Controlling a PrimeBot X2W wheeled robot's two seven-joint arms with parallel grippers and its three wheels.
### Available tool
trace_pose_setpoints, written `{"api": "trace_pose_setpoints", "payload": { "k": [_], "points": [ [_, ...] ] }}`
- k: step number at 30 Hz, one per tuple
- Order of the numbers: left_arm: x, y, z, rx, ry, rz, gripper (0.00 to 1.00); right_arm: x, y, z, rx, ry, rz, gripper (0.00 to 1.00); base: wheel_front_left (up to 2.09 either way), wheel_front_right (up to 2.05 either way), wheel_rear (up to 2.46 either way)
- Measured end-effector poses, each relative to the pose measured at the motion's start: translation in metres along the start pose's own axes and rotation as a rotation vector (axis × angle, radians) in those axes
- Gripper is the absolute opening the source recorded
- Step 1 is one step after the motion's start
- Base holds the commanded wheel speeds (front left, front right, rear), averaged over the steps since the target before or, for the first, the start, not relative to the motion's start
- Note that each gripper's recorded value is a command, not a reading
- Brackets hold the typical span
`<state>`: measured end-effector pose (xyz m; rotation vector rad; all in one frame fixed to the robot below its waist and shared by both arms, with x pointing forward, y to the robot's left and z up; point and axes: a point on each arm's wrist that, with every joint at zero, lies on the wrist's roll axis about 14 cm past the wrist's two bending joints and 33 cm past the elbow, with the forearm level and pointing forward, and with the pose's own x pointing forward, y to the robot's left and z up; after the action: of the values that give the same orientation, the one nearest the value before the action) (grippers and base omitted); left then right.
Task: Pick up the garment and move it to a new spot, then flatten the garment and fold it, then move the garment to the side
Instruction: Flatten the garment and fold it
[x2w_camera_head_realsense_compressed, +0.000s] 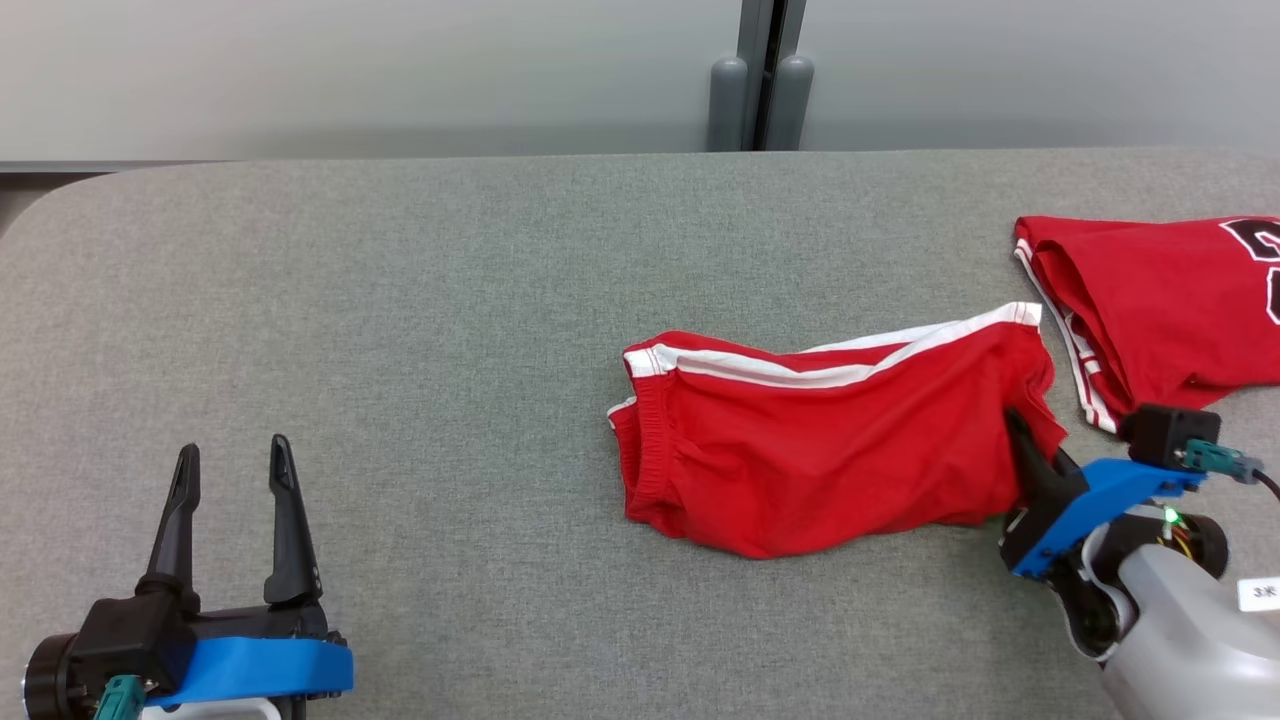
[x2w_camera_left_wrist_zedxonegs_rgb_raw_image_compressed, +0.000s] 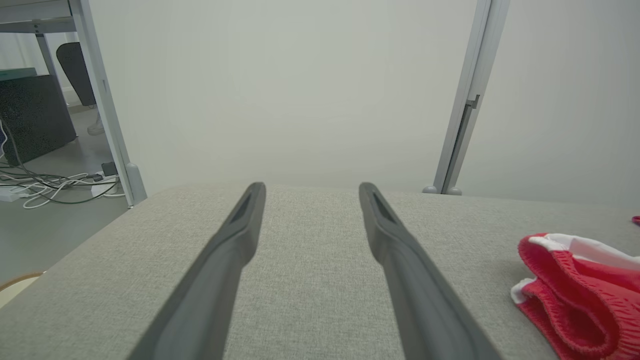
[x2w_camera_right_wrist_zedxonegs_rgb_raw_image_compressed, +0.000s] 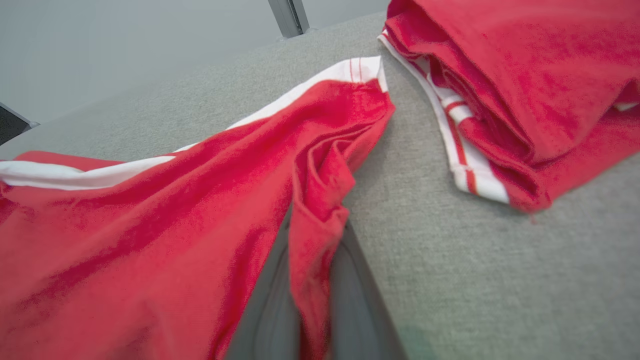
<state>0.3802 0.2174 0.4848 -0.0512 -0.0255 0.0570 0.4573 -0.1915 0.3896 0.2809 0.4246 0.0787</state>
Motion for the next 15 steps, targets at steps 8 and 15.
{"api": "trace_pose_setpoints", "payload": {
  "k": [8, 15],
  "points": [
    [-0.005, 0.001, 0.004, 0.0, -0.011, 0.002, 1.0, 0.009, 0.063, 0.039, 0.005, -0.123, 0.161, 0.0, 0.0, 0.0, 0.0],
    [-0.011, 0.005, 0.009, -0.001, -0.024, 0.014, 1.0, 0.012, 0.131, 0.062, -0.008, -0.187, 0.327, 0.0, 0.0, 0.0, 0.0]
  ]
}}
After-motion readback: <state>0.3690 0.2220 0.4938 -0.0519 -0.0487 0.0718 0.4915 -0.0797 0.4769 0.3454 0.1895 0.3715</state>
